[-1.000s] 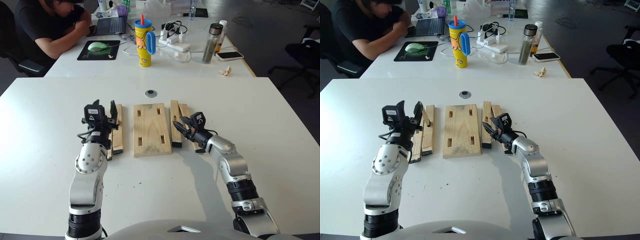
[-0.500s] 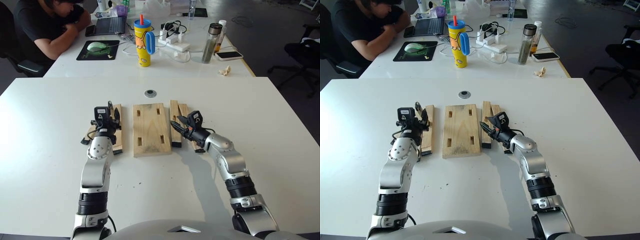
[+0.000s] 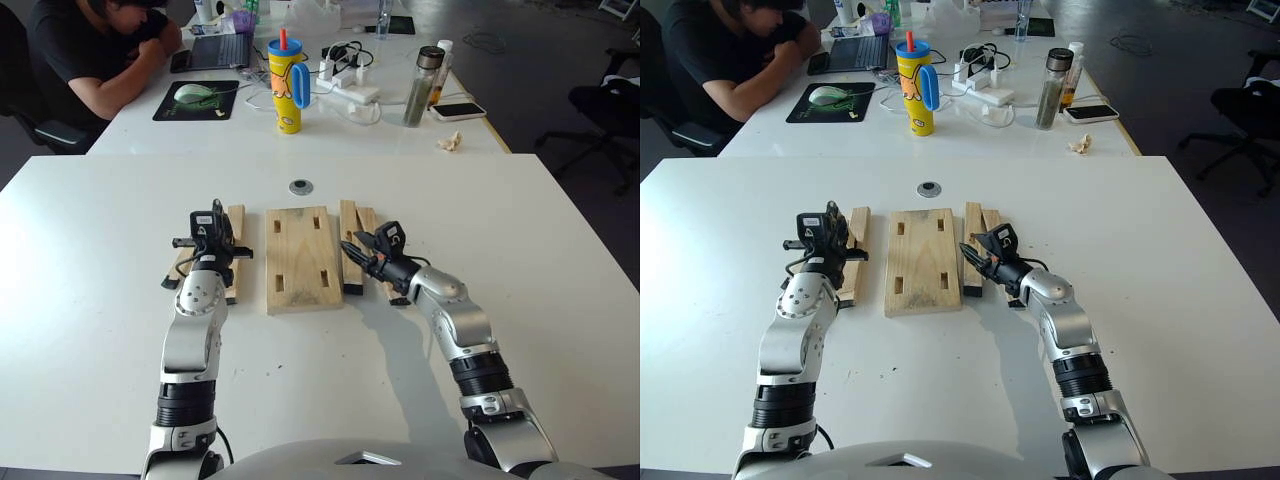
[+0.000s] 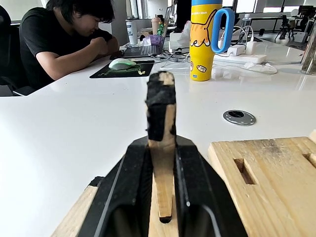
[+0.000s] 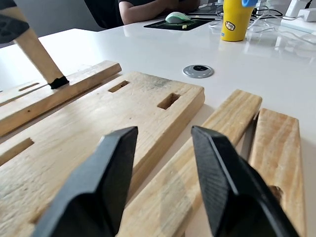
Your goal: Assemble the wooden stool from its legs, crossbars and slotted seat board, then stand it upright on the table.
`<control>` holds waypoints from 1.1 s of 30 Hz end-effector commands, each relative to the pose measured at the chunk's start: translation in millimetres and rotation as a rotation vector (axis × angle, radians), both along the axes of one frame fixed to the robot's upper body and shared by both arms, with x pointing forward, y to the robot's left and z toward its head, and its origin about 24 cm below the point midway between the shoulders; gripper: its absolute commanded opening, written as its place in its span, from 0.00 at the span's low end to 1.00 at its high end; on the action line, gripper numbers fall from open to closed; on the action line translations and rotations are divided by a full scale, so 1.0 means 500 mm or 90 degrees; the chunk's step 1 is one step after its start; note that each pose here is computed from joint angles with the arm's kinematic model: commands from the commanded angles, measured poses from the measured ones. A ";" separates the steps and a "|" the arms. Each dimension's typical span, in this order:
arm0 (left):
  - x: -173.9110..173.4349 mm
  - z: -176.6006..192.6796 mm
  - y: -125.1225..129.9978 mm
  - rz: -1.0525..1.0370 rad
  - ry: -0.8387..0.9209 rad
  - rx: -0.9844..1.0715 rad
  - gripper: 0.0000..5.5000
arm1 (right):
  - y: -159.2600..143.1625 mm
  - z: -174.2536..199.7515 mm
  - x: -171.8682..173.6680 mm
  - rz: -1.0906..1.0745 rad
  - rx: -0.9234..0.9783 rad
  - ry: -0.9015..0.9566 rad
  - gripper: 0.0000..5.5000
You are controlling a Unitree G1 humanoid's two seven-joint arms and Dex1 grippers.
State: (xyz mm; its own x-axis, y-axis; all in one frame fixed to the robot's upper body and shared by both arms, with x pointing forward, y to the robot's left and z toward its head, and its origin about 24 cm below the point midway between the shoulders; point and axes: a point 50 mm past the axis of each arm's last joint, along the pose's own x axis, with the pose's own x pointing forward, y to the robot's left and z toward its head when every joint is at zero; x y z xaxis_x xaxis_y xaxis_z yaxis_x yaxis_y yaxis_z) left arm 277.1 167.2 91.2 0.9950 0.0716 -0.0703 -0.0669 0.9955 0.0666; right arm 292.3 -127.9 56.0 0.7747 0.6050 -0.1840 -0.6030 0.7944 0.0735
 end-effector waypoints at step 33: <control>-0.007 0.265 -0.066 -0.676 -0.070 -0.490 0.08 | -0.094 0.223 0.021 0.371 0.704 0.156 0.81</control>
State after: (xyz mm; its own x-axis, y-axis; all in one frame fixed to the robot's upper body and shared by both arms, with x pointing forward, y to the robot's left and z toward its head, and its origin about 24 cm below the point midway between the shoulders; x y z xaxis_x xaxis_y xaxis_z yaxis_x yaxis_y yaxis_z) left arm 274.1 135.5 226.3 0.5499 -0.7560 0.3550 0.8037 0.3632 -0.4713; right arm 304.6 -173.9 154.4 0.4087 0.7701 0.4898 -0.6798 -0.1012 0.7264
